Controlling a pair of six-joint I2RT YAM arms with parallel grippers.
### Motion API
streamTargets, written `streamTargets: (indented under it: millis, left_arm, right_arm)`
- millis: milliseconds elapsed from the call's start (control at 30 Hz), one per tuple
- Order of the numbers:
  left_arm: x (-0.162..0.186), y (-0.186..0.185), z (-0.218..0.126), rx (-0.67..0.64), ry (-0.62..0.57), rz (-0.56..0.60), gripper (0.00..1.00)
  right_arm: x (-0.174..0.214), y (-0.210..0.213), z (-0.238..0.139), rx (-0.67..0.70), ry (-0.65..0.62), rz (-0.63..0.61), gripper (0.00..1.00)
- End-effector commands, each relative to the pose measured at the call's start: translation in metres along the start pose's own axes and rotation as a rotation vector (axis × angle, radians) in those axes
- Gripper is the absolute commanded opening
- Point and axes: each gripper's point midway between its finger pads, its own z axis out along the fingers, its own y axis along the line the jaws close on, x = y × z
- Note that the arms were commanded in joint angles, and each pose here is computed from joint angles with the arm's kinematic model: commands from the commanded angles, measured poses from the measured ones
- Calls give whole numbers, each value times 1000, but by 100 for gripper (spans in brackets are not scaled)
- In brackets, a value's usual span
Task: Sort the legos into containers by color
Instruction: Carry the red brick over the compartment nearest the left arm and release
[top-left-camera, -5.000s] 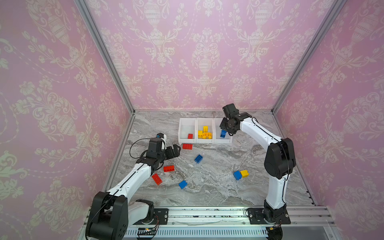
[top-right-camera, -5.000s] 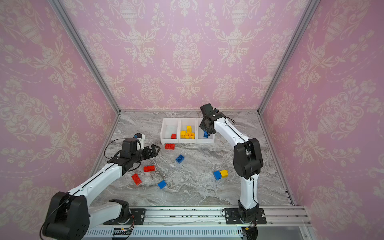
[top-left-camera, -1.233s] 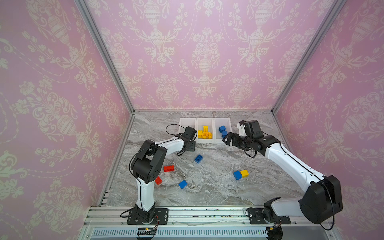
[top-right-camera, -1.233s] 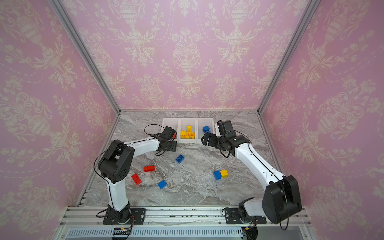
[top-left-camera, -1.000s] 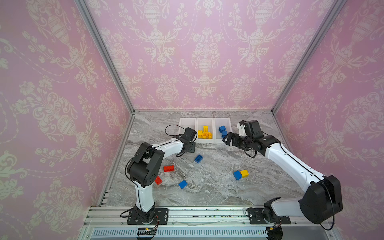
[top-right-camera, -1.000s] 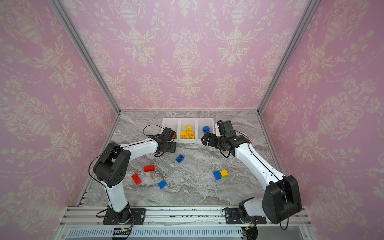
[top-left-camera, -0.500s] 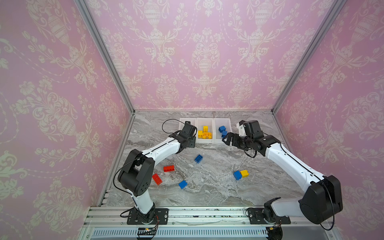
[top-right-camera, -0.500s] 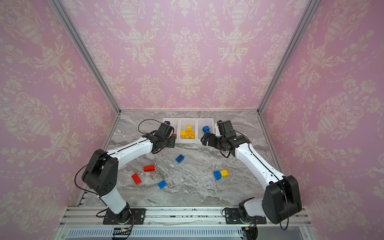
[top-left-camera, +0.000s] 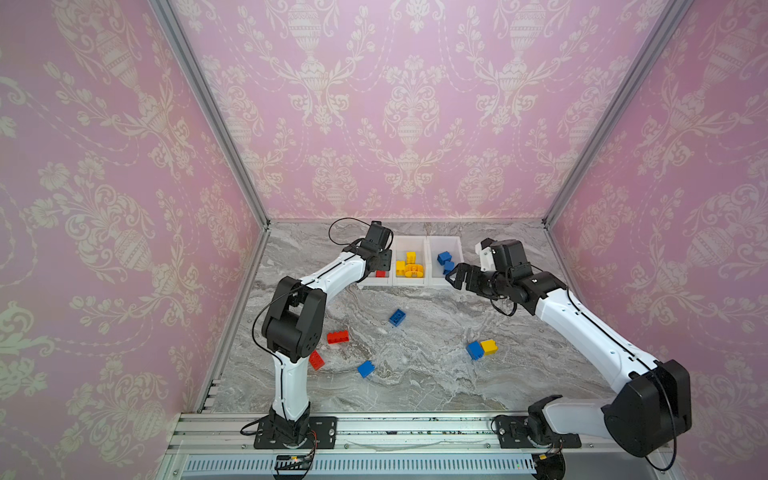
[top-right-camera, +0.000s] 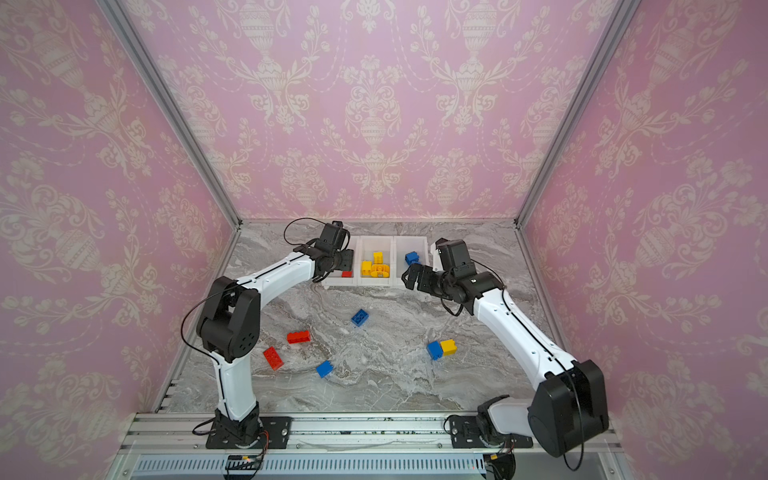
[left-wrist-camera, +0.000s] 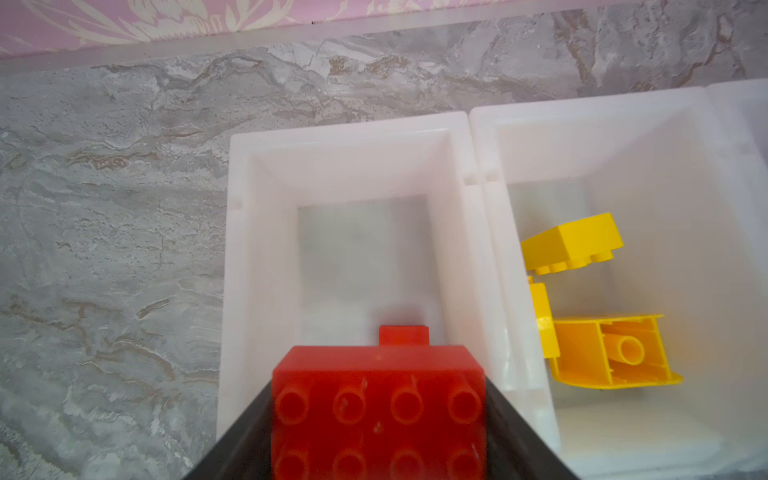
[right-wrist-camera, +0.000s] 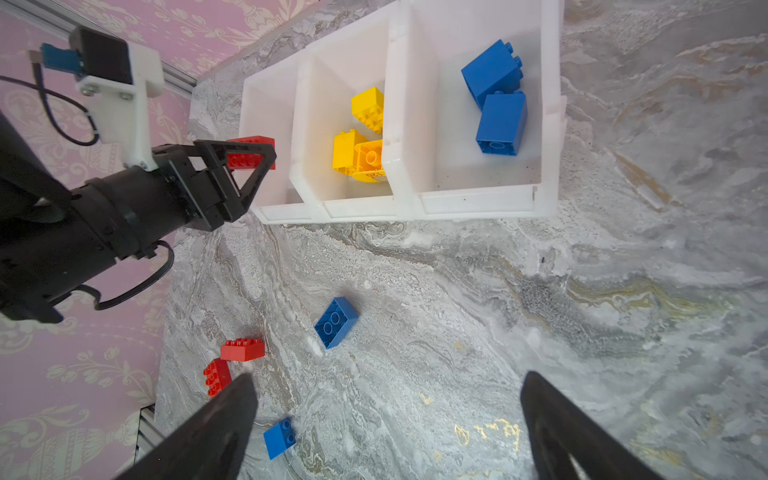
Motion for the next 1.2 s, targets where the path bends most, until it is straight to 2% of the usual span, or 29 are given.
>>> streamTargets:
  millis: [0,133,267,433,867,1067,1167]
  left_arm:
    - [-14,-1,4,19,-8,15,53]
    - [-16,3,14,21,-2,12,58]
    - [-19,3,16,23,-15,18,77]
    - [-21,3,12,27,-28,13,85]
    - [-24,-1,-6,62,-57,-2,87]
    - [-19,-6,-22,93,-65,-13,87]
    - [-13,-8,-32,111,-66,-23,88]
  right_arm:
    - [0,-1,-5,0,-7,-1,100]
    - [3,-3,-2,6,5,3,100]
    - [5,-4,1,7,12,8,100]
    - [8,-9,2,23,23,13,100]
    - [16,-22,4,87,58,32,100]
    - [33,-49,1,225,115,66,100]
    - [48,-67,-4,318,141,167,100]
